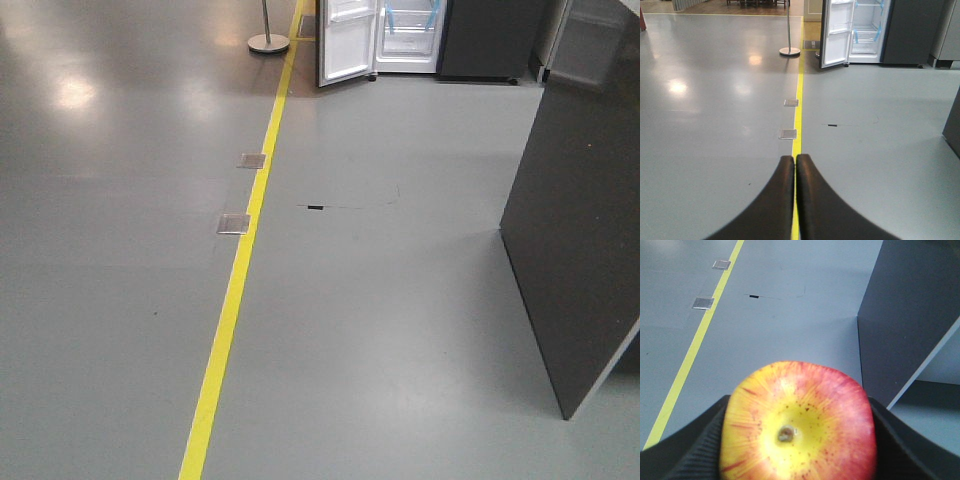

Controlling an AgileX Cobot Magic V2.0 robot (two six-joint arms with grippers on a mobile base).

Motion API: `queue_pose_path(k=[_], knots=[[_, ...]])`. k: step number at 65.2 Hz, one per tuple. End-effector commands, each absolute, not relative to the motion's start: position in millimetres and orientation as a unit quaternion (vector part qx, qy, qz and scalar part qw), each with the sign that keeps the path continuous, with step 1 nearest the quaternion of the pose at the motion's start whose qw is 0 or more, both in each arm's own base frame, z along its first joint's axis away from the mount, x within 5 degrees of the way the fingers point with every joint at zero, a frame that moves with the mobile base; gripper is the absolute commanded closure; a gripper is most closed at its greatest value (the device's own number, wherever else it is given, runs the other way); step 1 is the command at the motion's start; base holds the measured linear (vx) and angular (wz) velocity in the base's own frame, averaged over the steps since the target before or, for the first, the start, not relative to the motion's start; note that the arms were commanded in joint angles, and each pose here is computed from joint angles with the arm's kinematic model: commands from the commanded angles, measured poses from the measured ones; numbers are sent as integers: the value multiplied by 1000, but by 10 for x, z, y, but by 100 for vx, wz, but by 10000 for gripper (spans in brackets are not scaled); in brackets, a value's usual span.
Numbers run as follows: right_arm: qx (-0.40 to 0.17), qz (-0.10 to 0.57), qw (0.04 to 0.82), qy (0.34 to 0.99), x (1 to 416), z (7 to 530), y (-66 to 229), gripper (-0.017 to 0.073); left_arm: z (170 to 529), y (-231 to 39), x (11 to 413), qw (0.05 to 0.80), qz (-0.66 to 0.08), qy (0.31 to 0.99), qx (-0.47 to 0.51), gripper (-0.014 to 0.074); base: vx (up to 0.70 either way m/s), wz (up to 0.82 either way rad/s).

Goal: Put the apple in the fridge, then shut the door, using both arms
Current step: 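Drive toward the open refrigerator with the apple in the right gripper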

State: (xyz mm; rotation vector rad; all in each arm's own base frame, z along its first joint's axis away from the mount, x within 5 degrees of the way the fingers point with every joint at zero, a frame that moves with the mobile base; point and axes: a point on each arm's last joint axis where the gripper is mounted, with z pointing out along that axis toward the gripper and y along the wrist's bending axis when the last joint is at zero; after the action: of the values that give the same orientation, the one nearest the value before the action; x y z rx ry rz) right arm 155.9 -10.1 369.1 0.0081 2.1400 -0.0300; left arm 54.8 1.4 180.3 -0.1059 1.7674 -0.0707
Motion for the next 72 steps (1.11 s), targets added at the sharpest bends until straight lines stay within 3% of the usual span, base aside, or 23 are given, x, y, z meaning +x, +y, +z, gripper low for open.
queue_pose_path(k=[1,72], knots=[[2,-19,529,849,1582,3855,-105,344,1809,7,556,658,-39,751,-46,599,15,4],[1,-19,529,849,1582,3855,-105,344,1809,7,556,658,-39,751,-46,599,15,-5]])
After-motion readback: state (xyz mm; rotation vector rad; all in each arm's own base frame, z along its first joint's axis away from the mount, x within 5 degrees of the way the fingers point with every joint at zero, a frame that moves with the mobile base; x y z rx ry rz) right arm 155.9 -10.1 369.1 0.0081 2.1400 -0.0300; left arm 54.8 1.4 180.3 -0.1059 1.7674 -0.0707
